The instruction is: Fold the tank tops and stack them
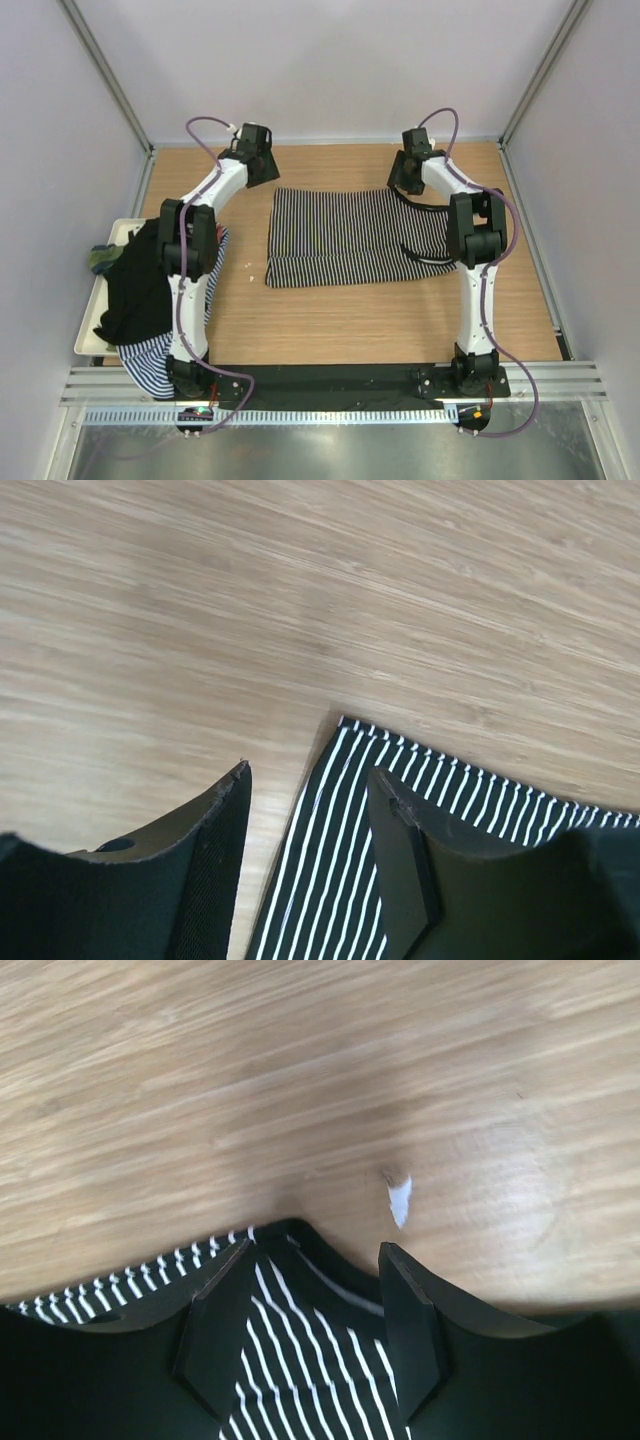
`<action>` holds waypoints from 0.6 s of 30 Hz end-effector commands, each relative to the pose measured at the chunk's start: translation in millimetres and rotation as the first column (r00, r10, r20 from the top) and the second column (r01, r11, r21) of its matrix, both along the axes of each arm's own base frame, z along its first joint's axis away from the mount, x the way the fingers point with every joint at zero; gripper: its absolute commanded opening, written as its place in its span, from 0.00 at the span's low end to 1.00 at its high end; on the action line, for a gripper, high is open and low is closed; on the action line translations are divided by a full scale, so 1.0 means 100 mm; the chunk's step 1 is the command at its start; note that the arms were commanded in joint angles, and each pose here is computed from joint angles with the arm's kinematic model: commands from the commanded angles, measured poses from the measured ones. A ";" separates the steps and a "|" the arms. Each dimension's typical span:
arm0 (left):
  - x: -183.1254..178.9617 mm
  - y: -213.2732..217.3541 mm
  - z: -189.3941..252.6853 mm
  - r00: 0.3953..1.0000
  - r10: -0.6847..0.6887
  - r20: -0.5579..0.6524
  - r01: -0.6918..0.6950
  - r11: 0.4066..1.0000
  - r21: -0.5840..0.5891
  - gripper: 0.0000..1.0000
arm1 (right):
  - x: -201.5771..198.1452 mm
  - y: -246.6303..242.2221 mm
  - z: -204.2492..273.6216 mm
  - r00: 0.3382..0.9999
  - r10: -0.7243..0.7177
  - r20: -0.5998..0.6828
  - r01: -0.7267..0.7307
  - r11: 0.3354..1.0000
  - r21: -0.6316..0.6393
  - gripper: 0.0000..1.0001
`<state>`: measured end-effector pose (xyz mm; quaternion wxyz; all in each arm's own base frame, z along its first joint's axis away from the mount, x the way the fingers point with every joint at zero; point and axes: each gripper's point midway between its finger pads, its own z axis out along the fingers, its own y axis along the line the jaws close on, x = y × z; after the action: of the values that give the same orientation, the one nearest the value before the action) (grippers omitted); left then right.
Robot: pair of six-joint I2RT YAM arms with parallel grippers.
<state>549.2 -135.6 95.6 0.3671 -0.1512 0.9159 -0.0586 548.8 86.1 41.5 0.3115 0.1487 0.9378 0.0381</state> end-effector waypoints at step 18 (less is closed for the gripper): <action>0.15 -0.25 -0.48 0.994 -0.061 -0.095 0.053 0.995 -0.082 0.49 | 0.21 0.22 -0.02 0.997 0.074 0.013 -0.075 0.994 0.076 0.19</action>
<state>556.3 -156.0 41.6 0.3086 -0.1399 0.9366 -0.0892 559.9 102.8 29.4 0.2949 0.1332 0.9432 0.0748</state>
